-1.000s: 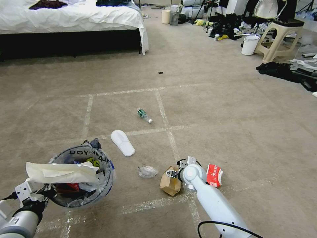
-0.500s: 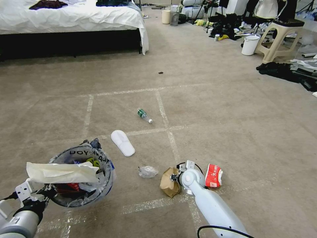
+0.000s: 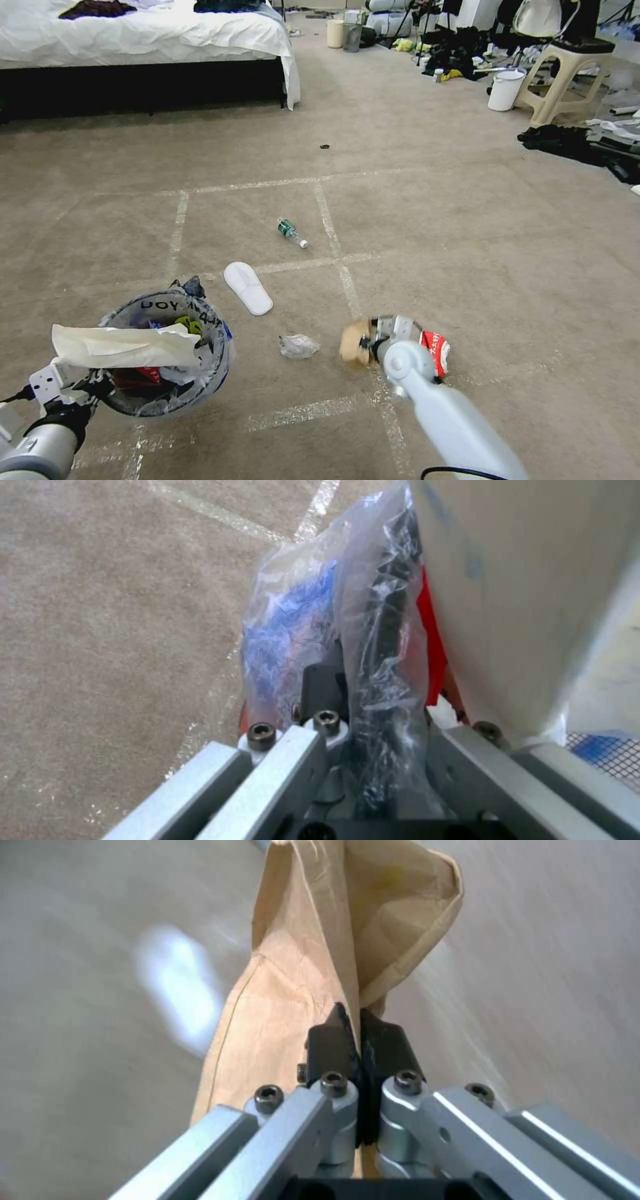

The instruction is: Pick up the trash bin and place the garbage on the floor into it.

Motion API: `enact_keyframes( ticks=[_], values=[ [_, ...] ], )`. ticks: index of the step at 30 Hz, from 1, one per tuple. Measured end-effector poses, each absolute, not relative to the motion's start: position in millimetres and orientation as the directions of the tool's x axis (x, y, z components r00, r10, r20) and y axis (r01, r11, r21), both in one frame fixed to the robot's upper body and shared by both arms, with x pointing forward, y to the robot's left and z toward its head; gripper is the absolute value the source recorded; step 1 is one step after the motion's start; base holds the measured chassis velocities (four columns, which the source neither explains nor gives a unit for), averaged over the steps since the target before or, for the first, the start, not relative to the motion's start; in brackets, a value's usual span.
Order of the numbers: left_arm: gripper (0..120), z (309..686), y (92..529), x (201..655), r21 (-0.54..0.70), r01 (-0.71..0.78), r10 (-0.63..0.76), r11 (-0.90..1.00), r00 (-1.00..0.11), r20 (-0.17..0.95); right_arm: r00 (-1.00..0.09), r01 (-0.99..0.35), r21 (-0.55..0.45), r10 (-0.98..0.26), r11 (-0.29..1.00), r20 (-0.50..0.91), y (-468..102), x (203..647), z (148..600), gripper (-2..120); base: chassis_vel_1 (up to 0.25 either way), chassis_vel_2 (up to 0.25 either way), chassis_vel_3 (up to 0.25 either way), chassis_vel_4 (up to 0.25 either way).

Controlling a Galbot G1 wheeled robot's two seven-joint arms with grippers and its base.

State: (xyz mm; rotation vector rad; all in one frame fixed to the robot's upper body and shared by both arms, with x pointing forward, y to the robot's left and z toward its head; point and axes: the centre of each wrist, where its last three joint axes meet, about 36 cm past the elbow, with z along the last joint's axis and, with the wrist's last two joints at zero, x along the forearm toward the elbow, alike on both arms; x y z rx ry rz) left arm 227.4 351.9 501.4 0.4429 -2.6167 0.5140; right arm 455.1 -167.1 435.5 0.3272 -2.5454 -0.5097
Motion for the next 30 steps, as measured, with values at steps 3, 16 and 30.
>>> enact_keyframes(
  ticks=[3,16,30],
  values=[
    [1,502,351,227,-0.281,-0.381,-0.218,0.881,-0.854,0.472,-0.854,-0.325,0.447,-0.462,0.834,0.241,-162,447,484,0,0.0,0.0,0.0,0.0],
    [1,507,348,225,-0.277,-0.389,-0.229,0.879,-0.852,0.471,-0.479,-0.792,0.424,-0.878,0.439,0.014,-60,402,596,0,0.0,0.0,0.0,0.0],
    [1,510,349,222,-0.283,-0.399,-0.24,0.872,-0.854,0.462,-0.394,-0.796,0.346,-0.859,0.497,0.327,24,391,570,0,0.0,0.0,0.0,0.0]
  ],
)
